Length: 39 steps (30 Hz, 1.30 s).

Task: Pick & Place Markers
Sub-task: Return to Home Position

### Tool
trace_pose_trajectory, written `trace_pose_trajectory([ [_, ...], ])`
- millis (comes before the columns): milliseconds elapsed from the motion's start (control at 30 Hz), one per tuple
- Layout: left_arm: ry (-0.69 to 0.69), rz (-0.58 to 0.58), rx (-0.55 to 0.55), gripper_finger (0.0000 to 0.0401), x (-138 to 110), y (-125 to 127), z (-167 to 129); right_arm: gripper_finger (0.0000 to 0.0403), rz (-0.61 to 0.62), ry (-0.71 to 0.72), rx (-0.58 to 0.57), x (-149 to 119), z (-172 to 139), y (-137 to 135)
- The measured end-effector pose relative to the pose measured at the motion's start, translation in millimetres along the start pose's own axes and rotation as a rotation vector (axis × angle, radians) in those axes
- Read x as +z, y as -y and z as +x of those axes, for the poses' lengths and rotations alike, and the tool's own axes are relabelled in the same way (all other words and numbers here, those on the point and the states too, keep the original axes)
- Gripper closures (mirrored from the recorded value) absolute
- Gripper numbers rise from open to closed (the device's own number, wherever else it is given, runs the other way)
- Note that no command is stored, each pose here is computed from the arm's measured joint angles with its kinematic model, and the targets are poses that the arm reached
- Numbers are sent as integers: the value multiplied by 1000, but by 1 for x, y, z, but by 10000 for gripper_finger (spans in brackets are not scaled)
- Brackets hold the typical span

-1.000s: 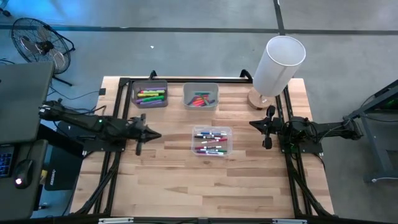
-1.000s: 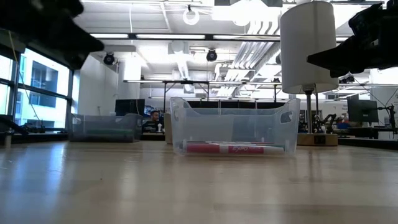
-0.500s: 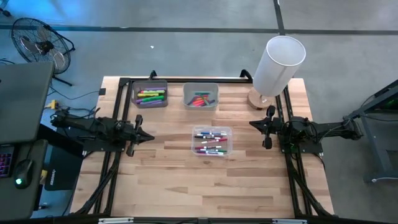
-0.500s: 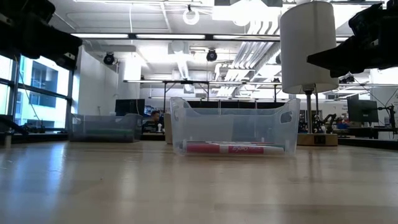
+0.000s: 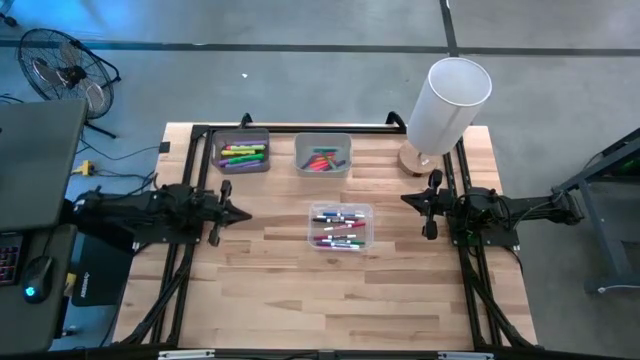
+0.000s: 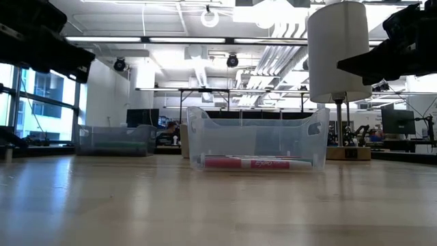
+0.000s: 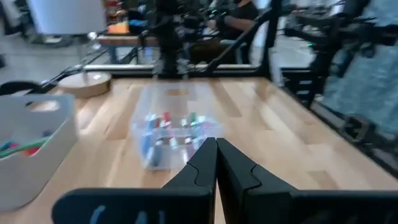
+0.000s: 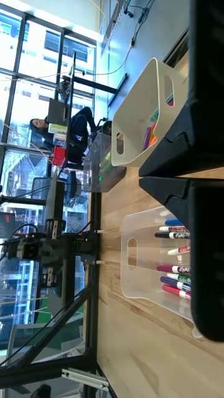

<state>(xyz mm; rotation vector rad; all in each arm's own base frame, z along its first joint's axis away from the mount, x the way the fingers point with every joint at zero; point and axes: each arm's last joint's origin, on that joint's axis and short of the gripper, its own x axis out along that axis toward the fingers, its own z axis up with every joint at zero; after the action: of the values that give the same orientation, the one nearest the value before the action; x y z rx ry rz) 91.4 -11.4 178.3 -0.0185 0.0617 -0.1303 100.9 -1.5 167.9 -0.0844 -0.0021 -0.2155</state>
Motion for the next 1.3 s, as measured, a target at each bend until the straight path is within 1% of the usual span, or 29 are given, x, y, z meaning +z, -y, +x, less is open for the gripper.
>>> trace_pose_trajectory([
  [133, -18, -16, 68, 401, -2, -9, 0, 402, 0, 0, 1, 0, 0, 0],
  [267, -49, -98, 123, 401, -4, -14, -2, 402, 0, 1, 0, 0, 0, 0],
  [333, -49, -118, 142, 401, -4, -16, -2, 402, 0, 1, -1, 0, 0, 0],
  [467, -43, -87, 163, 401, -4, -16, -2, 402, 0, 1, -1, 0, 0, 0],
  [633, 100, -65, 142, 401, -7, -17, 4, 402, 0, 1, -1, 0, 0, 0],
  [767, 68, -34, 208, 401, -11, -19, 4, 402, 1, 2, -2, 0, 0, 0],
  [933, 69, -33, 166, 401, -10, -18, 5, 402, 0, 1, -1, 0, 0, 0],
  [1000, 52, -20, 180, 401, -12, -19, 6, 402, 0, 0, -1, 0, 0, 0],
  [1133, 28, 50, 186, 400, -13, -19, 7, 402, 0, 0, -2, 0, 0, 0],
  [1300, 29, 59, 186, 400, -13, -19, 7, 402, 0, -1, -1, 0, 0, 0],
])
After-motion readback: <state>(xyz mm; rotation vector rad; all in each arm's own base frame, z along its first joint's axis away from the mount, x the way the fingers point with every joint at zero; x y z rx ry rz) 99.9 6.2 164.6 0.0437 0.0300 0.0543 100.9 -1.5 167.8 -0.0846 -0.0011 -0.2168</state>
